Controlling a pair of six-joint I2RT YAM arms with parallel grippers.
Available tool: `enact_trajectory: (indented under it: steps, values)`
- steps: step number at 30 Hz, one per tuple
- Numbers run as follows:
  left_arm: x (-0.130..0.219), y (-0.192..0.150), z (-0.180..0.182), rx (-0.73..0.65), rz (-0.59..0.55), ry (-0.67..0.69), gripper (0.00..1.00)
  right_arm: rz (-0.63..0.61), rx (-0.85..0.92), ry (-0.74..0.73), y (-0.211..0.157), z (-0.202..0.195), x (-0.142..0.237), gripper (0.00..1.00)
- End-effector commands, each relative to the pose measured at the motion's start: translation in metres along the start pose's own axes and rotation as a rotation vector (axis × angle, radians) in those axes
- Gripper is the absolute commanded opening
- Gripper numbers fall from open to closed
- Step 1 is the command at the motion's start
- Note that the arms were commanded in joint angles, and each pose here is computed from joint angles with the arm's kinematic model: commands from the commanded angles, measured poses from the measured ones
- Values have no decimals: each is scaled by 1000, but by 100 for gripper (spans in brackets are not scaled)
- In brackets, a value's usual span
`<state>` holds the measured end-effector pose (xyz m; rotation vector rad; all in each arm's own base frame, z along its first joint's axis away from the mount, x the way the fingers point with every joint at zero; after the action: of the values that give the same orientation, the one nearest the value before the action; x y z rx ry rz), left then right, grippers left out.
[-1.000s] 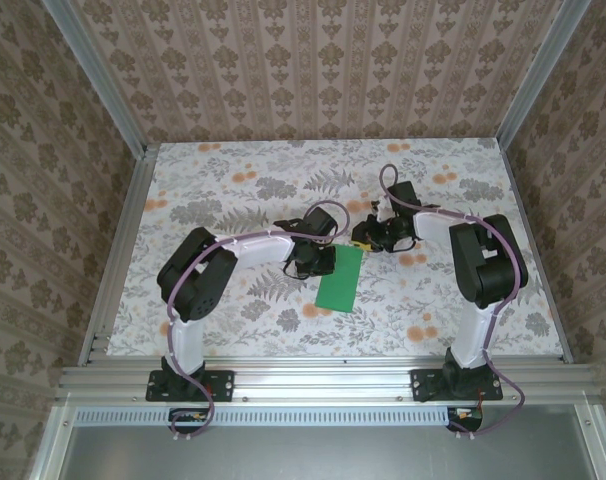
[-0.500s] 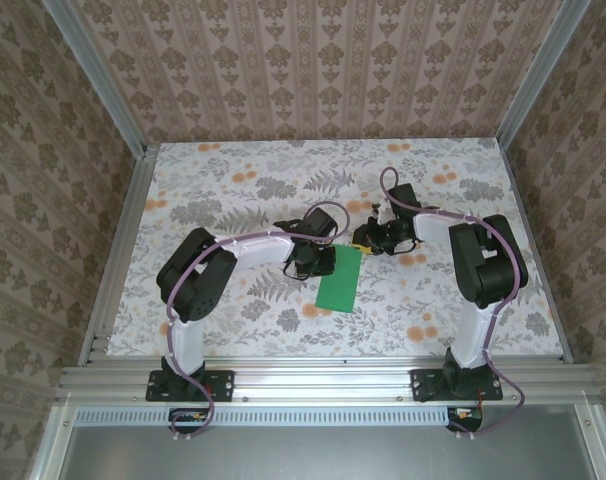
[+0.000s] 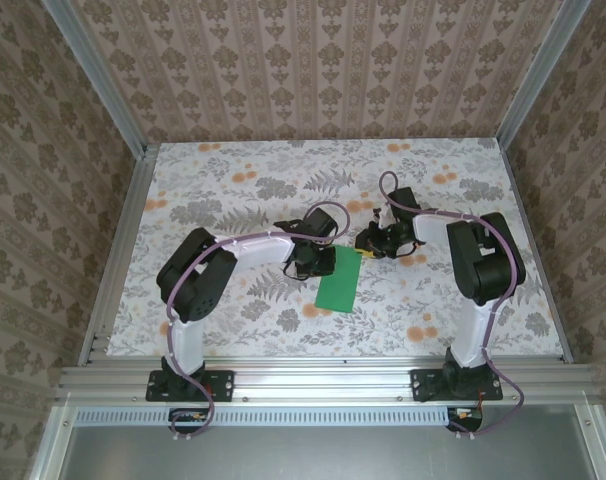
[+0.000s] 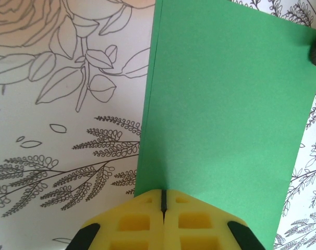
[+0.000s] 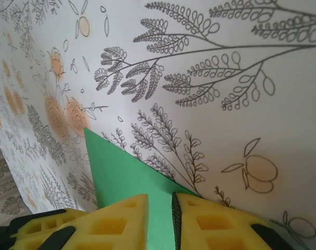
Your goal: Fold a paper plane with a square sheet of paper (pick it up from the middle)
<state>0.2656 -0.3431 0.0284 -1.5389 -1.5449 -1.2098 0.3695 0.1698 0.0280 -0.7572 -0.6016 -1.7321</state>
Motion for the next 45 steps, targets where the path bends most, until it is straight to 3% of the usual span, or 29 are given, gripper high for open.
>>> enact_trajectory:
  steps: [1,15,23,27,37,40,45]
  values:
    - [-8,-31,31,4,105,137,5,-32,15,12,8,16,17,22]
    - [-8,-31,32,2,107,140,5,5,-40,-172,-4,-35,-5,22]
    - [-8,-31,32,2,106,143,5,-45,29,-29,-4,14,30,23]
    - [-8,-31,31,3,106,141,5,-15,10,71,-21,27,24,23]
    - [-9,-32,32,3,107,142,5,52,-26,-115,-44,-25,0,23]
    - [-9,-32,32,1,108,140,5,52,-7,-132,-45,-23,7,23]
    - [-8,-32,30,1,106,138,5,26,33,-33,-50,6,28,24]
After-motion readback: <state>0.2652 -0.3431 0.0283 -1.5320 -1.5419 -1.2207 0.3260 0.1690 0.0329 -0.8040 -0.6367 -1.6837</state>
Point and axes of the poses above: each hand's point on the last joint's axis, 136 mm out from that joint toward the fingers, its own x axis back along the fingers, its own z axis along the line the jaws close on, y = z × x, the point moved 1 cm from there along x, back along the fingers, and after that the axes turned 2 degrees about -x, right-handed, at the moved point
